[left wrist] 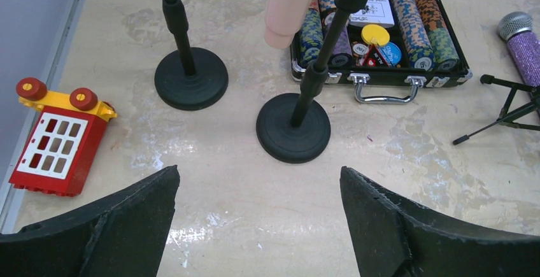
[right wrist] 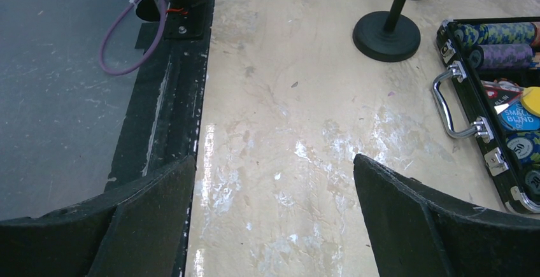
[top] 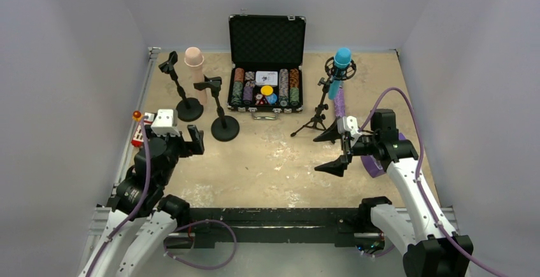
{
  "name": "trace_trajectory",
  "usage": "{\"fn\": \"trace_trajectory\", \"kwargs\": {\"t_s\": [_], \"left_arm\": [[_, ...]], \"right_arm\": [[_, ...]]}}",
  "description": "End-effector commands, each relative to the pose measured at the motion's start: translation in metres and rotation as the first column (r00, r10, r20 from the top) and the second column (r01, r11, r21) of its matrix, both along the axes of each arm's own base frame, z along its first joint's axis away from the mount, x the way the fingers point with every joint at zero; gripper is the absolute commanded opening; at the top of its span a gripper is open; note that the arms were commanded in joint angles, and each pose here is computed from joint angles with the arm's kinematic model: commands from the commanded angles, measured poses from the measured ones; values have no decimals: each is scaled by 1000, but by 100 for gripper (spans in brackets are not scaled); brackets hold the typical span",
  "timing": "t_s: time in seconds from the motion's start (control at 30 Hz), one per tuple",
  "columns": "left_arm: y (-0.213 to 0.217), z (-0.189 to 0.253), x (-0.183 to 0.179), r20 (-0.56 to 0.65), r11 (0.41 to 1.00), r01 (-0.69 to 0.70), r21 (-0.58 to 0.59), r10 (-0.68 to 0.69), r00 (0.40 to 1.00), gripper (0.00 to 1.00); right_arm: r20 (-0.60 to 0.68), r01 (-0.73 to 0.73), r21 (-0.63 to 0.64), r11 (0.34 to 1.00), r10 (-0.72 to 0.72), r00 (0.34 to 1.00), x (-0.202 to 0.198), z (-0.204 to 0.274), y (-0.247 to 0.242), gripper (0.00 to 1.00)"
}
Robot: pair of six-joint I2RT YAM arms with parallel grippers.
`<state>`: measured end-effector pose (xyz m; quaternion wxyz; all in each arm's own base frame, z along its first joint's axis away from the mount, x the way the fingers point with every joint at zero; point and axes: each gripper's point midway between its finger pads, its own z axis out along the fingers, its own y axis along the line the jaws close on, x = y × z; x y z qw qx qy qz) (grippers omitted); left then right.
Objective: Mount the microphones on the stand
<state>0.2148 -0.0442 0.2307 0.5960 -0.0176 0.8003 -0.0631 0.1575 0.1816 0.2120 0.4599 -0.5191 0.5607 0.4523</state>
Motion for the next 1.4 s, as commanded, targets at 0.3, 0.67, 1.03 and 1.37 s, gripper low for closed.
{"fn": "trace_trajectory", "kwargs": {"t_s": [0.3,0.67,1.03,1.37], "left_arm": [[8,31,27,74,998,-51,31,49,996,100],[25,24,53,15,989,-107,-106,109,994,100],[33,24,71,-23,985,-129,-117,127,992,100],[32,19,74,-53,989,-116,-91,112,992,100]], "right_arm": [[47,4,-5,1000,-4,999,1,6,-1,99],[48,6,-9,1000,-6,999,2,5,-2,99],[48,10,-15,1000,-10,999,4,4,-2,99],[45,12,-17,1000,-11,999,4,3,-2,99]]}}
